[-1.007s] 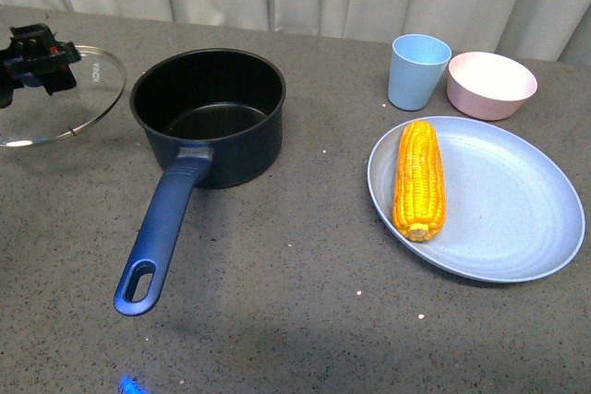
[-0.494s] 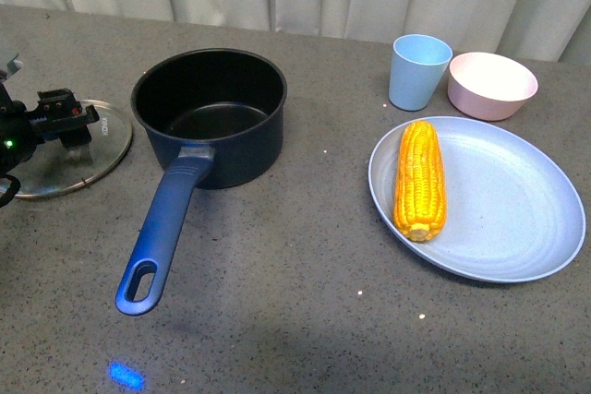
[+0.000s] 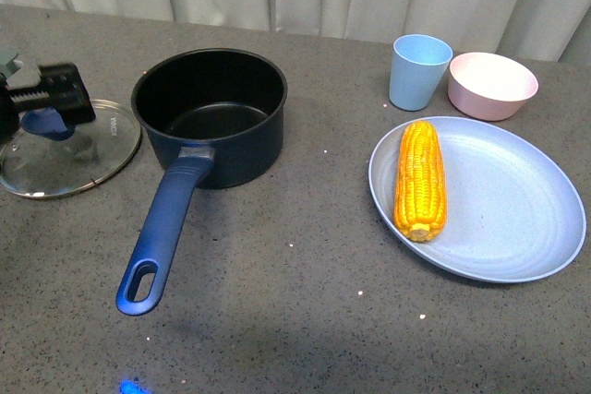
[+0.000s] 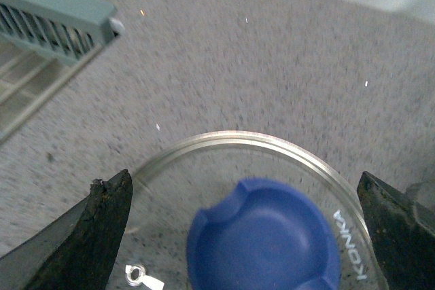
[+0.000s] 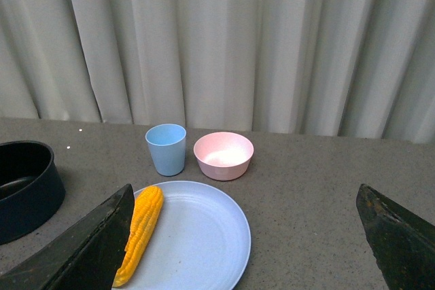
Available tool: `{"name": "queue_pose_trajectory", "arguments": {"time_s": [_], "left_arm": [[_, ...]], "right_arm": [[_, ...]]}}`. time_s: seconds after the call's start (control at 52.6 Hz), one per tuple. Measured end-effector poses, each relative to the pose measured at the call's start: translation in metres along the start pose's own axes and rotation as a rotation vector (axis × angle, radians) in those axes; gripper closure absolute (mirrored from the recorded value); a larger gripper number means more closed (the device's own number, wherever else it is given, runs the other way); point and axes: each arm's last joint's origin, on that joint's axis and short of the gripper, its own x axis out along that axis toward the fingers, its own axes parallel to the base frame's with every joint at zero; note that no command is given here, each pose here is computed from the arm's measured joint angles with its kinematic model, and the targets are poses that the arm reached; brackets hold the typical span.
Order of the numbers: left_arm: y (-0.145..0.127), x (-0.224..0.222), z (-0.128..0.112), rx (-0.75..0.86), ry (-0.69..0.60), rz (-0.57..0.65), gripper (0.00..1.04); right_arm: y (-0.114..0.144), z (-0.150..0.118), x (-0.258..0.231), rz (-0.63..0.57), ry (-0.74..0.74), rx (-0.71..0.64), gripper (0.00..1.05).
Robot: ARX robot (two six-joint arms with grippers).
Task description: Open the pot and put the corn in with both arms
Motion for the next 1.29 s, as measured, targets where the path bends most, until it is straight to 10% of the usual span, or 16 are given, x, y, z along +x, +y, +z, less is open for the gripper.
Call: {"name": "queue_pose_trajectory", "arguments": {"time_s": [0.152,0.247,0.589,1.292], "left_arm": [[0.003,-0.045,0.049,-0.029,-0.129,0.000,0.09],[0.004,-0.100,0.055,0.038,-0.240,-0.215,0.34],[0.002,-0.181,0.053,0.068,-0.251,-0.230,1.01],[0.018,-0.257,0.057,0.067,-0.272,-0.228,1.01]], "right_arm": [[0.000,0.000,0.000,0.000,0.000,0.000,0.09],[0.000,0.000,0.000,0.000,0.000,0.000,0.09],[0.000,0.000,0.000,0.000,0.000,0.000,0.09],[0.000,0.000,0.000,0.000,0.000,0.000,0.09]]}}
